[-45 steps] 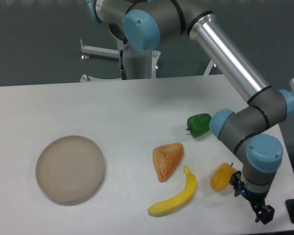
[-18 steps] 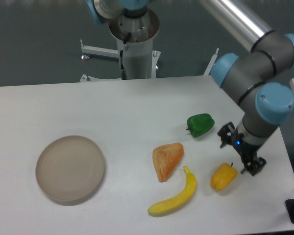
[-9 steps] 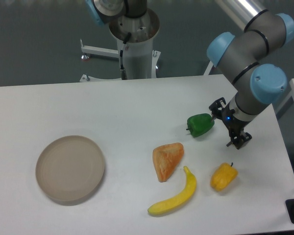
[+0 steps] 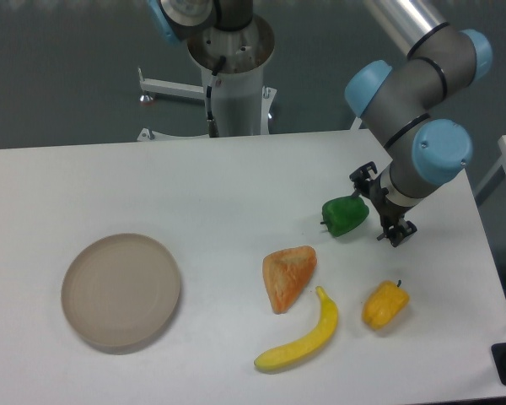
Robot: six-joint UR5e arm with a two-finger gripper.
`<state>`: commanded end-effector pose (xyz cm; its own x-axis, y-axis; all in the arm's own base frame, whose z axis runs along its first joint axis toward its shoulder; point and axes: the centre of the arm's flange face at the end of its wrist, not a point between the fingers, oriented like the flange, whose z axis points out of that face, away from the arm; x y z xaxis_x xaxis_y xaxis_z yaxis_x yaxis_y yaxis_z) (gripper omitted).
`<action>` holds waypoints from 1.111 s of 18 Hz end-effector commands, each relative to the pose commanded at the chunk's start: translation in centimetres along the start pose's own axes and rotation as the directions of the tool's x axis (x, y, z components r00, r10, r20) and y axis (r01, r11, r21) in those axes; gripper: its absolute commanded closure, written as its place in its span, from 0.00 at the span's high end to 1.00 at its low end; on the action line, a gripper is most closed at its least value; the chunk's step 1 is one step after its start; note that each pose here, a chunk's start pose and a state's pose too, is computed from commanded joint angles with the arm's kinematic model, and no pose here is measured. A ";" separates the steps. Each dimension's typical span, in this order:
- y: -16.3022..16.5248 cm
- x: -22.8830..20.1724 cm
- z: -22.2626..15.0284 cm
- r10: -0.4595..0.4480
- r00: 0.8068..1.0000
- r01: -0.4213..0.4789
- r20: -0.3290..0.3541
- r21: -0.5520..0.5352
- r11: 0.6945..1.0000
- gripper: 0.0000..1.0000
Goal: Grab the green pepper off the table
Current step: 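Lower the open gripper over the small green bell pepper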
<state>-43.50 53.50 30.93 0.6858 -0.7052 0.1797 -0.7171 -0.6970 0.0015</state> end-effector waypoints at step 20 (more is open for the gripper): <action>-0.1 2.7 4.0 0.001 1.000 0.000 0.011 -0.059 0.998 1.00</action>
<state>-41.12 51.15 27.43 0.6865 -0.7074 0.1684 -0.7234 -0.6879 0.0594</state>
